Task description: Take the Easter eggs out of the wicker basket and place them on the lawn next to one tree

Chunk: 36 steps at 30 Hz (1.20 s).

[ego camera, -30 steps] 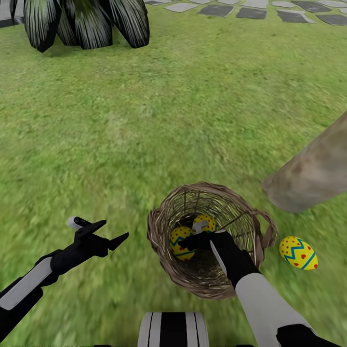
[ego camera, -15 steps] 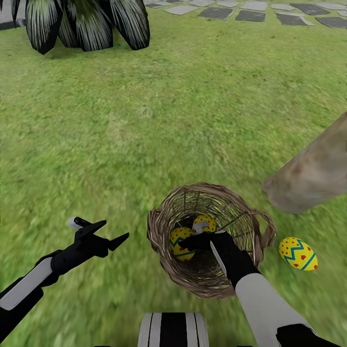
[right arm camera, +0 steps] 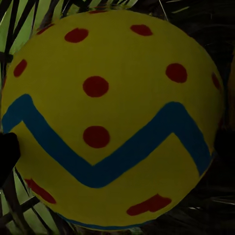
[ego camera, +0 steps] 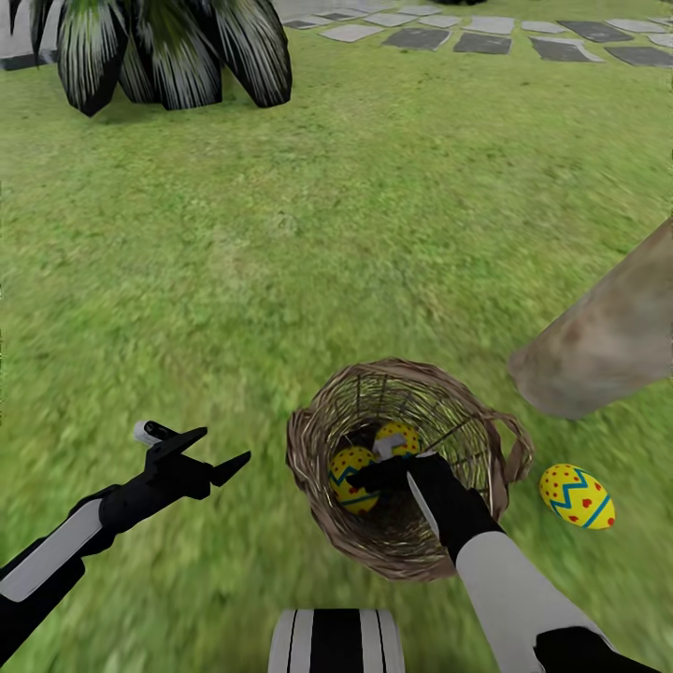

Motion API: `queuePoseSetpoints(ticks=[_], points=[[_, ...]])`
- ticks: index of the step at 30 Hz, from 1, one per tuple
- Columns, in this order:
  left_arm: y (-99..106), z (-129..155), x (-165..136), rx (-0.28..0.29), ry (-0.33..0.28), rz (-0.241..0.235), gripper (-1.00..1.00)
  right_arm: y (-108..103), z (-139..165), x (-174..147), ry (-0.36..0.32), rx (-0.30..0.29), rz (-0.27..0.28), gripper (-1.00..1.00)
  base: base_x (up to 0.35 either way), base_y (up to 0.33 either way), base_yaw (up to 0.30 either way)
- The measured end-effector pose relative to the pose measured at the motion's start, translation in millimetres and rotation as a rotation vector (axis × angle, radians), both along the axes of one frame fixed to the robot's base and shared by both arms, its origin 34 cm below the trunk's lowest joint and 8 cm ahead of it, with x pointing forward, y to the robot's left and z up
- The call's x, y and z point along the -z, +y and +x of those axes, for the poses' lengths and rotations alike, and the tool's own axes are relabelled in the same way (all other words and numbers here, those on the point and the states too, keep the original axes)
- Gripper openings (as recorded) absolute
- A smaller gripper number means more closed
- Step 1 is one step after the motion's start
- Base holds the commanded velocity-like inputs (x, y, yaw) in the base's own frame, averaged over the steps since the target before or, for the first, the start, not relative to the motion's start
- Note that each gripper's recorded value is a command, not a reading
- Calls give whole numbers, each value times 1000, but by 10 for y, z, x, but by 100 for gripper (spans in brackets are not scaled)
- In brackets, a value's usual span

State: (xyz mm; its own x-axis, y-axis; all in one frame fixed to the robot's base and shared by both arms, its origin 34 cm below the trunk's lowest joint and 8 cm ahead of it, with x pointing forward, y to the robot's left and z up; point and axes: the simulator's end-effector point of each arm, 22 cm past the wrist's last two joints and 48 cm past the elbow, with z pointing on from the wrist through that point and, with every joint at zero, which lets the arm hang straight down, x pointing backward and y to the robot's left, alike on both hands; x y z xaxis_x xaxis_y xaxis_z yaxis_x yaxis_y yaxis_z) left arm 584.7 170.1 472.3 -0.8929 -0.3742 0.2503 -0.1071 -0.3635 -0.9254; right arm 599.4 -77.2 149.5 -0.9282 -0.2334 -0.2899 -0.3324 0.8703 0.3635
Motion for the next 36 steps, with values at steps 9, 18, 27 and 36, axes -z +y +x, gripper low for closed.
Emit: queuePoseSetpoints(ticks=[9, 18, 27, 36], points=[[-2, 4, -193, 0, -37, 0, 100, -17, 104, -182, -37, -12, -12, -100, 0, 0, 0], [-1, 1, -385, 0, -73, 0, 100, -18, 220, -387, -73, -11, -11, -100, 0, 0, 0], [-1, -9, -579, 0, -110, 0, 100, -10, 323, -595, -107, -8, -8, -100, 0, 0, 0], [-2, -26, -771, 0, -147, 0, 100, -23, 423, -801, -145, -10, -14, -100, 0, 0, 0]])
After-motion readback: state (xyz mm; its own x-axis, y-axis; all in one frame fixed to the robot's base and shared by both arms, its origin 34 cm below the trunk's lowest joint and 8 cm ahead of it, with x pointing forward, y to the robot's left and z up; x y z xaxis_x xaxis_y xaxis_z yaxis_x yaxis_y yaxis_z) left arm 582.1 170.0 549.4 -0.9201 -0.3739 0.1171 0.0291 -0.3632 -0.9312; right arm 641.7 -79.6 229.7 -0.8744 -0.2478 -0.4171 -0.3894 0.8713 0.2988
